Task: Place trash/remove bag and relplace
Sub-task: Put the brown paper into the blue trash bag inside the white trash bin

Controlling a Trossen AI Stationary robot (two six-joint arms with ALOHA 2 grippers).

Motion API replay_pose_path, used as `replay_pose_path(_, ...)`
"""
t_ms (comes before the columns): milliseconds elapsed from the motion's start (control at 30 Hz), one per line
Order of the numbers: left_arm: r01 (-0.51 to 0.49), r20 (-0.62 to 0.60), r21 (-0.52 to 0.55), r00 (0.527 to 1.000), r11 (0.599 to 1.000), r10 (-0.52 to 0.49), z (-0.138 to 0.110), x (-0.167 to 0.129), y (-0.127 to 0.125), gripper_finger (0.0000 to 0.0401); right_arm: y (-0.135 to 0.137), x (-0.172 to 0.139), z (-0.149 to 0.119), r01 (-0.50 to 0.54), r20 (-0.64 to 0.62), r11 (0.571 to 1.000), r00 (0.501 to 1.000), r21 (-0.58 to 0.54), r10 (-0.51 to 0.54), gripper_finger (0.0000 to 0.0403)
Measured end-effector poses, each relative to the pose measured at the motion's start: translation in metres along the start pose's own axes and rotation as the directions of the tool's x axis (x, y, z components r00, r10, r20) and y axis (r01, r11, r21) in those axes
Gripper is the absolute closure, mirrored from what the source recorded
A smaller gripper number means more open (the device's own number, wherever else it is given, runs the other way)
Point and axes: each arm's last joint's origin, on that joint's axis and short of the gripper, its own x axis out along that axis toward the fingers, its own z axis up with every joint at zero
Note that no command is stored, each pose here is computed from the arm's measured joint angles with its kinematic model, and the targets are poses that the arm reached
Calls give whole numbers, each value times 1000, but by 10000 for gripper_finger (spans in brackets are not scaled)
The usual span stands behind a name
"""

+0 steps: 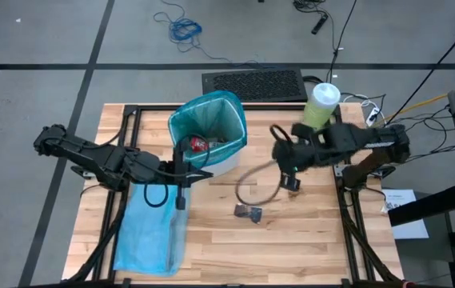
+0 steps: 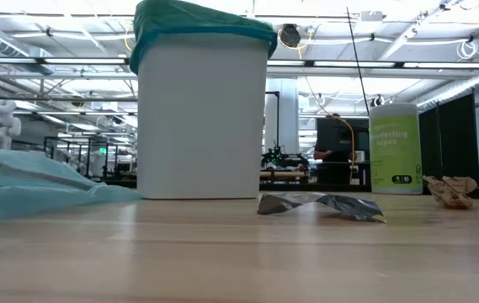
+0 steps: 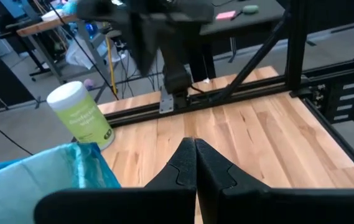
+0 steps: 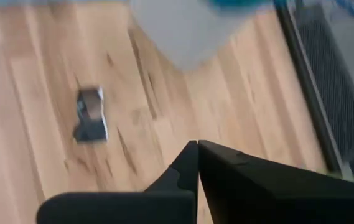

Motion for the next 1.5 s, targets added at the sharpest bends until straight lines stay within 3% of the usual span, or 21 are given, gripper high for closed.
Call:
replay_pose_path(233, -21, -7, 1, 1000, 1000, 21, 0, 0, 1, 401, 14, 39, -57, 51, -134, 992, 990, 112, -36, 403)
replay_pose_path(433, -72, -18, -26, 997, 997, 71, -1, 0, 3, 401, 29, 93, -91, 1, -236, 977, 970, 212, 51, 403)
replay_pose_path(567, -121, -95, -33, 989, 992, 118, -9, 2, 11, 401, 36, 127, -108, 12, -265, 971, 963, 240, 54, 395)
replay_pose_path(800, -157, -156, -63, 977, 986, 146, -16, 4, 20, 392, 36, 157, -133, 77, -345, 962, 938, 263, 19, 325)
replay_pose_path(1033, -156, -151, -110, 979, 982, 139, -16, 4, 19, 337, 37, 182, -151, 53, -325, 965, 945, 258, 35, 236)
replay_pose_path(1233, -155, -150, -112, 979, 982, 138, -16, 4, 19, 305, 31, 200, -163, 66, -319, 958, 947, 279, 28, 195)
replay_pose_path(1367, -155, -151, -111, 979, 982, 138, -16, 4, 19, 303, 28, 212, -168, 34, -303, 950, 951, 310, 65, 197)
replay_pose_path(1500, -155, -151, -111, 979, 982, 138, -16, 4, 19, 303, 29, 217, -165, -24, -253, 941, 960, 336, 115, 257)
